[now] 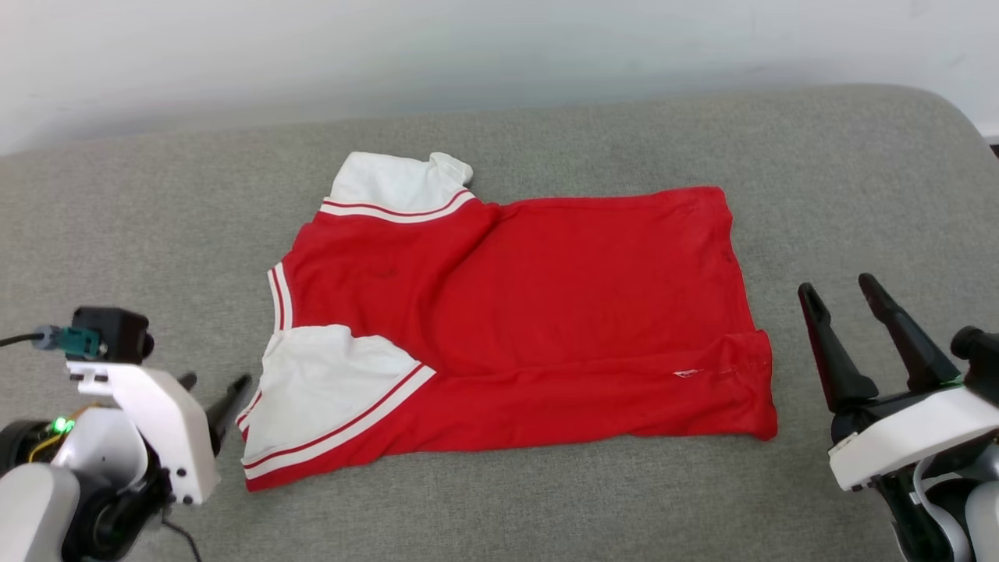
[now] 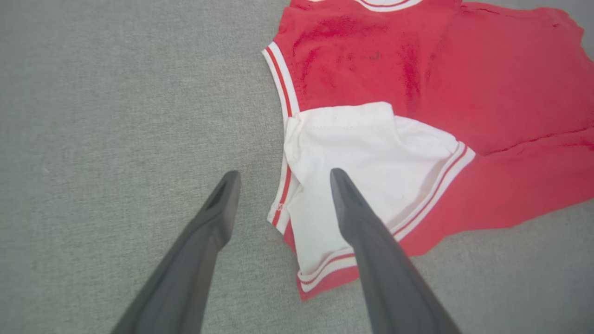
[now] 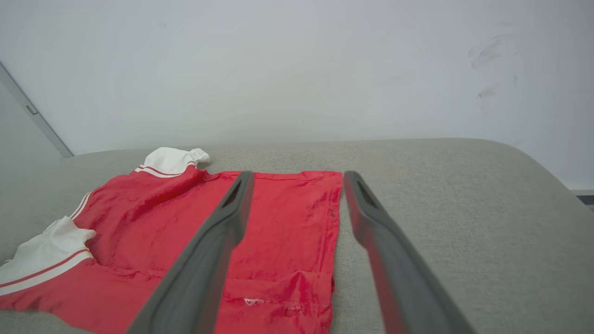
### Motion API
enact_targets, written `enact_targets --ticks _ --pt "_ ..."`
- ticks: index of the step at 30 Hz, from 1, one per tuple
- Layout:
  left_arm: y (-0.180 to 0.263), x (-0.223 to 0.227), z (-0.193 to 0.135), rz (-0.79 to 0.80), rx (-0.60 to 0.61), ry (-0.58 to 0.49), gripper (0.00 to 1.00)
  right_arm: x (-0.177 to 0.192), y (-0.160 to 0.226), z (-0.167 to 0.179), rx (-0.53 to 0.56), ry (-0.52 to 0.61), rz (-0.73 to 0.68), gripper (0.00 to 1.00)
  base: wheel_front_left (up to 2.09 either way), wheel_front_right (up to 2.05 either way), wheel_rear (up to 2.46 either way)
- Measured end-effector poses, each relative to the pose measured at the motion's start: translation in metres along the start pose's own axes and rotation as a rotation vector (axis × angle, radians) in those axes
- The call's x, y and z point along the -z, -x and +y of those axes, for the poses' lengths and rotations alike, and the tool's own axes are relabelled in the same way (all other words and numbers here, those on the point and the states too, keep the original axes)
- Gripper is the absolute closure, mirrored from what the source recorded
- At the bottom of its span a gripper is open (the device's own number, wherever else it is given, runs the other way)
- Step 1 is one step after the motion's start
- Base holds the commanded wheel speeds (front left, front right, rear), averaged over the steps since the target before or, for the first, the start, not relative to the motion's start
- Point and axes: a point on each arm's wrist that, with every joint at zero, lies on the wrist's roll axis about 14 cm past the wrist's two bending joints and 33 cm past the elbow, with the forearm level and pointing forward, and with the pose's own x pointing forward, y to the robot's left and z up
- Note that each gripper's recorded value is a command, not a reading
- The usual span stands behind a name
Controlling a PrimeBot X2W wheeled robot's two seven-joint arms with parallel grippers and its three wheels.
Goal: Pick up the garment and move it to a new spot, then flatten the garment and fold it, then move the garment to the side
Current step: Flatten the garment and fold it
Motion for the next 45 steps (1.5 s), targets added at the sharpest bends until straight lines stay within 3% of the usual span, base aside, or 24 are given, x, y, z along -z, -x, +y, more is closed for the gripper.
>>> enact_targets --ticks 7,15,16,18,26,33,38,45 --pt "0.002 0.061 -0.001 0.257 0.002 0.068 0.0 0.007 0.0 -0.006 0.035 -0.013 0.021 0.0 0.0 0.0 0.0" --pt "-0.017 0.095 -0.016 0.372 0.051 0.152 0.02 0.021 -0.007 -0.013 0.055 -0.017 0.061 0.0 0.0 0.0 0.0" --pt "-0.018 0.095 -0.017 0.375 0.059 0.157 0.39 0.021 -0.007 -0.014 0.058 -0.016 0.064 0.0 0.0 0.0 0.0" --pt "-0.021 0.094 -0.019 0.368 0.07 0.164 1.0 0.023 -0.006 -0.017 0.066 -0.017 0.073 0.0 0.0 0.0 0.0" --pt "-0.02 0.079 -0.029 0.26 0.106 0.173 1.0 0.033 0.008 -0.035 0.103 -0.049 0.185 0.0 0.0 0.0 0.0" --pt "-0.006 0.041 -0.024 0.1 0.078 0.135 1.0 0.088 0.033 -0.047 0.122 -0.077 0.565 0.0 0.0 0.0 0.0" --pt "-0.003 0.035 -0.027 0.068 0.081 0.141 1.0 0.121 0.037 -0.03 0.07 -0.122 0.756 0.0 0.0 0.0 0.0" --pt "-0.01 0.042 -0.028 0.078 0.081 0.156 1.0 0.148 0.014 -0.01 0.013 -0.153 0.832 0.0 0.0 0.0 0.0"
